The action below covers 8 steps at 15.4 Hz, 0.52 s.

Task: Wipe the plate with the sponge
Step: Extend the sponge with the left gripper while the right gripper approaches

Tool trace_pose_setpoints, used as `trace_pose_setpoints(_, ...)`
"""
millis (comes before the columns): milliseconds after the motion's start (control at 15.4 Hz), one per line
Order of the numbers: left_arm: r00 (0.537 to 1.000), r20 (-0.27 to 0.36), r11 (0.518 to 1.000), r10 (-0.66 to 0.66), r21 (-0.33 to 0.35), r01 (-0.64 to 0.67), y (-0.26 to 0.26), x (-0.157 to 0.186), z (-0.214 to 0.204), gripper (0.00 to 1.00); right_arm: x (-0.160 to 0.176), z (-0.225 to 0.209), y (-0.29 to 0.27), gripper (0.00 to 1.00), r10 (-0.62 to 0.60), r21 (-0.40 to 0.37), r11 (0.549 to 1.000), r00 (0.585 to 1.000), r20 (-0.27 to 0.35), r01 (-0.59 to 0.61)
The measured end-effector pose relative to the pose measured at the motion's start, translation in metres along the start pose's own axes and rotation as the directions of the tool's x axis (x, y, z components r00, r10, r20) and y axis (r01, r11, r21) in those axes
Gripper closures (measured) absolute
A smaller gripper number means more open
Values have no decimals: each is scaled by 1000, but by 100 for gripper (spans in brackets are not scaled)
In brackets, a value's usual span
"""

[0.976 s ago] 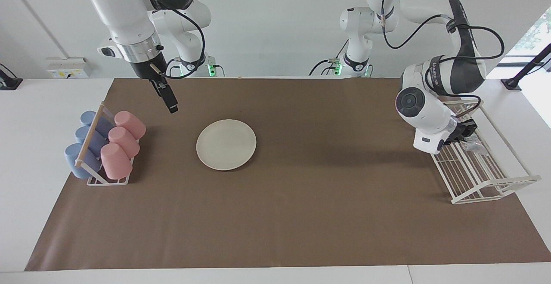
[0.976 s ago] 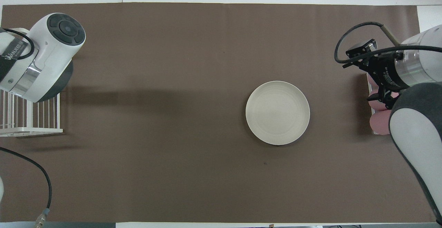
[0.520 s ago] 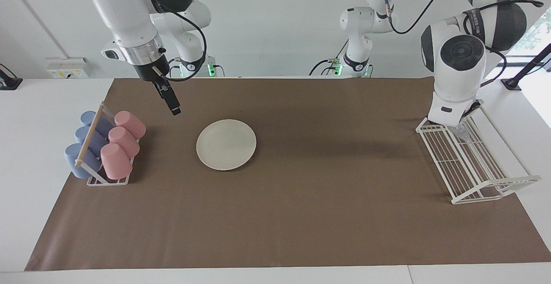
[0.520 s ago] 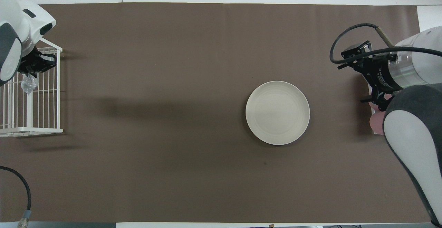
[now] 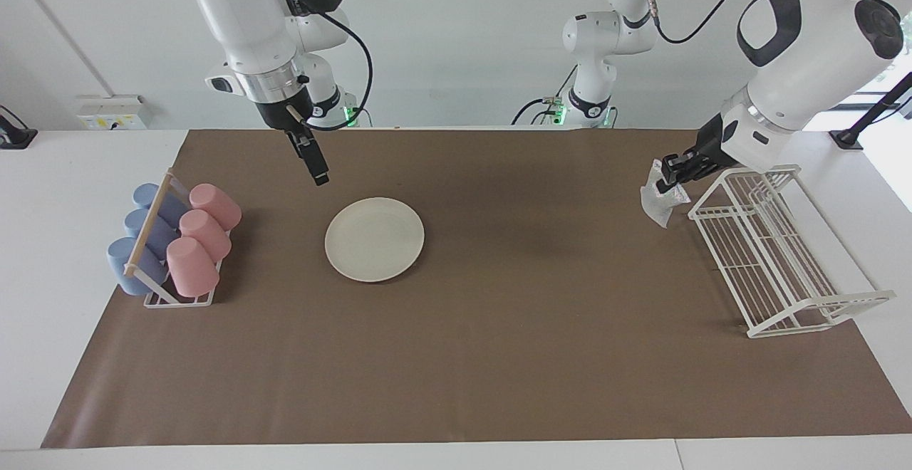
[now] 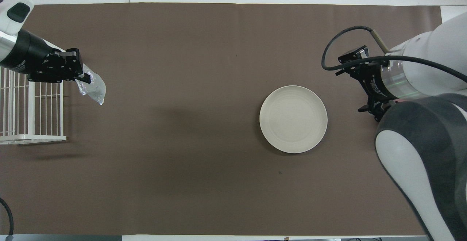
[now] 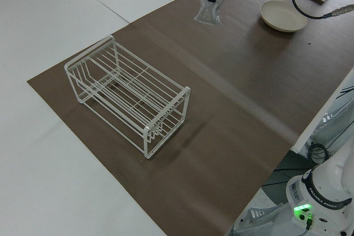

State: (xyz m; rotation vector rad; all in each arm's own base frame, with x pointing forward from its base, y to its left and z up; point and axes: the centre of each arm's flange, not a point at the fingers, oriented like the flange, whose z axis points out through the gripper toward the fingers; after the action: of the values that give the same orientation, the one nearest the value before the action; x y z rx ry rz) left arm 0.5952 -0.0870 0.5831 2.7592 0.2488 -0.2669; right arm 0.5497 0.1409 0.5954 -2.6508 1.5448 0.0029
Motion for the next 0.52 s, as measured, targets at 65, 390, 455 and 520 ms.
trace_pose_setpoints(65,1000,27,997,-3,-78,5,4,-3,4,94,-6,1,-5,0,-3,3,1000,1000,6,3)
trace_pose_setpoints(390,998,43,900,44,-436,-21,16,-23,50,94,-64,13,-26,0,-17,-19,1000,999,49,18)
trace_pose_setpoints(455,998,32,867,51,-497,-29,17,-32,62,94,-80,12,-29,0,-24,-46,999,998,55,27)
trace_pose_setpoints(520,998,23,837,53,-547,-32,20,-42,74,94,-92,10,-31,0,-32,-81,996,998,62,37)
